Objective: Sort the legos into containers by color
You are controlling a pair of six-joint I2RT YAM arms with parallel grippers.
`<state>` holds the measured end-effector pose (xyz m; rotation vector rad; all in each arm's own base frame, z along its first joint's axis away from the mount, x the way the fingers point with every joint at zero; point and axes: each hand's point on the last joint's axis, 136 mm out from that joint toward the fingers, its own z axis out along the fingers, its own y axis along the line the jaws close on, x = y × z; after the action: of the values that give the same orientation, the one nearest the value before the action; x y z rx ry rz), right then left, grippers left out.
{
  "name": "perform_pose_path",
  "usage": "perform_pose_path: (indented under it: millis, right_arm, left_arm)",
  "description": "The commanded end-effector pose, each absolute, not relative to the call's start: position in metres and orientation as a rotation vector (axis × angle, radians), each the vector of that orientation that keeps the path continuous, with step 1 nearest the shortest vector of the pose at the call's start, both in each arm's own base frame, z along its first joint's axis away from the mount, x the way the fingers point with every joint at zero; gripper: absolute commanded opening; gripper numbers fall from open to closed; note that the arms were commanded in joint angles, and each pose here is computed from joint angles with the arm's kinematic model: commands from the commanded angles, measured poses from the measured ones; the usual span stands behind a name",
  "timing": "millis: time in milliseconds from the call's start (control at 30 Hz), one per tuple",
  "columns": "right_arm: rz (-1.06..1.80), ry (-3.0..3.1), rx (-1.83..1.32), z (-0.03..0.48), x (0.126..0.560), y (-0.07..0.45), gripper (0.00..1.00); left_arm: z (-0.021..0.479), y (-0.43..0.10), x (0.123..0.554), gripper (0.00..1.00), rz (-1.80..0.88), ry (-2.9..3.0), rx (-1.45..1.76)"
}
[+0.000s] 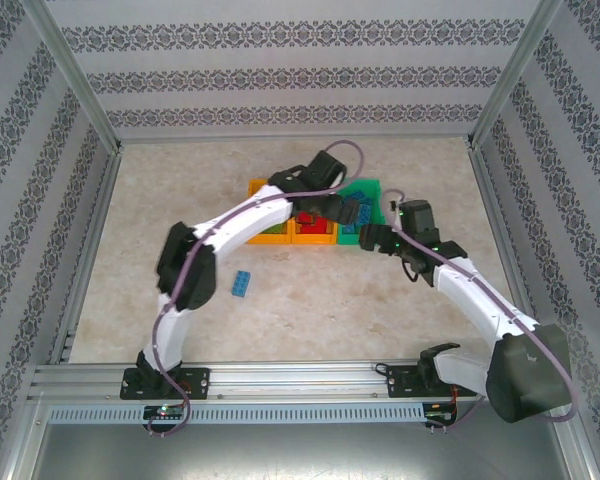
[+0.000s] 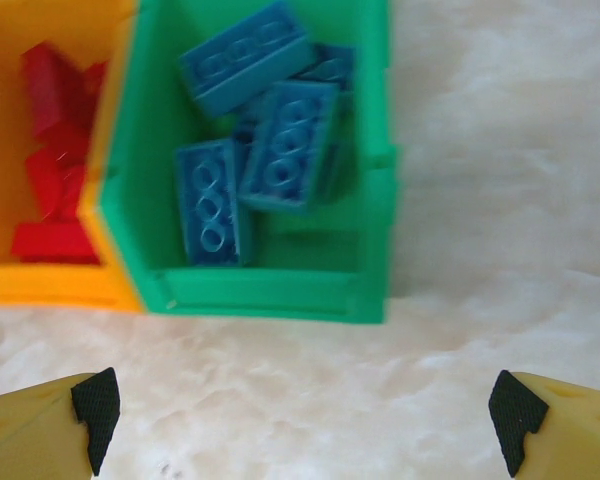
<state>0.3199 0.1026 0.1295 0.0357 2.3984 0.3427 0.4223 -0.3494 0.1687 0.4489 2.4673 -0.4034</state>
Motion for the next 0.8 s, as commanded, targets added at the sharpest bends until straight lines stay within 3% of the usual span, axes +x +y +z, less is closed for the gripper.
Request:
perform_pose_path:
  millis: [0, 233, 533, 767]
  right_arm:
    - [0.346, 2.375, -0.091, 0.140, 0.319, 0.138, 0.97]
    - [0.394, 2.522, -0.094, 0.113, 0.294, 0.243, 0.93]
    - [0.484, 2.680, -0.146, 0.073, 0.265, 0.388, 0.93]
    - [0.437, 2.750, -0.135, 0.047, 0.256, 0.421, 0.91]
  left_arm:
    - [0.218, -0.292, 0.438, 0.99, -0.432, 2.329, 0.214]
    - [0.195, -0.155, 0.401, 0.99, -0.250, 2.351, -0.093]
    - [0.147, -0.038, 0.341, 0.99, -0.007, 2.396, -0.397]
    - [0.111, 0.008, 0.311, 0.99, 0.062, 2.428, -0.575]
